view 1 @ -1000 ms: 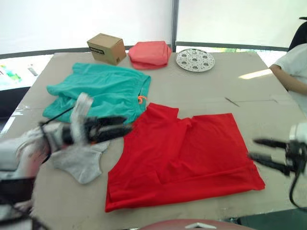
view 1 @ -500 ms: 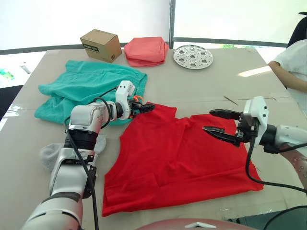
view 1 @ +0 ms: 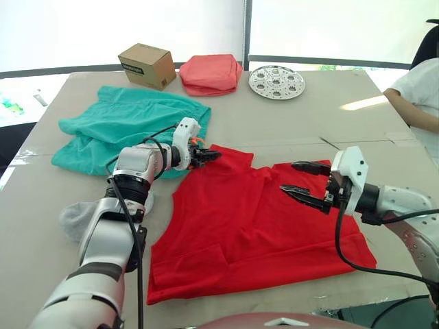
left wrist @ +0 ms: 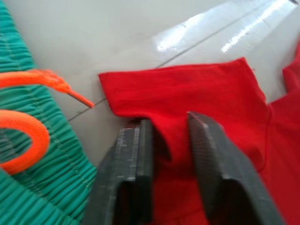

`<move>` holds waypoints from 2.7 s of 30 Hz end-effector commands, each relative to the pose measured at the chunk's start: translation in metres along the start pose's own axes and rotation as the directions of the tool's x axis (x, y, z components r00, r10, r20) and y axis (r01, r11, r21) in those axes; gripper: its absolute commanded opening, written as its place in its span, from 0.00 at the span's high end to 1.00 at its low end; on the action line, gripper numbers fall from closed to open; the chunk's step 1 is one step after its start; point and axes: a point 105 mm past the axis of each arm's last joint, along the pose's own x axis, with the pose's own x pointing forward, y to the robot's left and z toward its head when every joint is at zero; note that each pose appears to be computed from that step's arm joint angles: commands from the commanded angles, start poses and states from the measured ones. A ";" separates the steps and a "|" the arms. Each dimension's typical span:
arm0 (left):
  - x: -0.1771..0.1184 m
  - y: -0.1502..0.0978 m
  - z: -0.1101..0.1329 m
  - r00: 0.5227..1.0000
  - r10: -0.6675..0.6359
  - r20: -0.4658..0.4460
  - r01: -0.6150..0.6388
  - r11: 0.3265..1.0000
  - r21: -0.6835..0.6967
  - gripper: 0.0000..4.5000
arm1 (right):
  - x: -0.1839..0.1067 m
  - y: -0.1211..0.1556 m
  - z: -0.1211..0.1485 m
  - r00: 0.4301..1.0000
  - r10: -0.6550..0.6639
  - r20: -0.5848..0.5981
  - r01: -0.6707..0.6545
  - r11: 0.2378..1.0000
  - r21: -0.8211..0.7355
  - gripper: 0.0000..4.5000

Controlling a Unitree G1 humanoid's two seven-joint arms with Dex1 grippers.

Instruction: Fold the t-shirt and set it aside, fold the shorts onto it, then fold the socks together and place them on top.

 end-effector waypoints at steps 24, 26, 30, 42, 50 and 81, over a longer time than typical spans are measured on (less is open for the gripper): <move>-0.100 -0.016 -0.055 0.997 -0.062 0.040 0.065 0.994 -0.083 0.28 | 0.010 0.000 -0.022 0.998 -0.026 -0.057 0.026 1.000 0.000 0.34; -0.096 -0.017 -0.055 0.999 -0.036 0.023 0.040 0.979 -0.199 0.28 | 0.010 0.001 -0.024 0.998 -0.024 -0.061 0.024 1.000 0.000 0.34; -0.090 -0.015 -0.048 1.000 0.027 0.005 -0.023 0.916 -0.401 0.28 | 0.012 0.006 -0.027 0.997 -0.012 -0.072 0.013 1.000 0.003 0.34; -0.075 0.002 -0.039 0.984 0.179 -0.023 -0.152 0.750 -0.644 0.28 | 0.011 0.005 -0.030 0.996 -0.008 -0.088 0.008 1.000 0.000 0.34; -0.069 -0.016 -0.023 0.987 0.123 0.099 -0.054 0.852 -0.520 0.96 | 0.001 -0.011 -0.033 0.983 -0.111 -0.145 0.111 0.994 -0.008 0.34; -0.117 -0.115 -0.077 0.916 -0.401 0.016 0.320 0.753 0.574 0.99 | -0.032 -0.142 -0.056 0.607 -0.235 -0.759 0.034 0.962 -0.271 0.34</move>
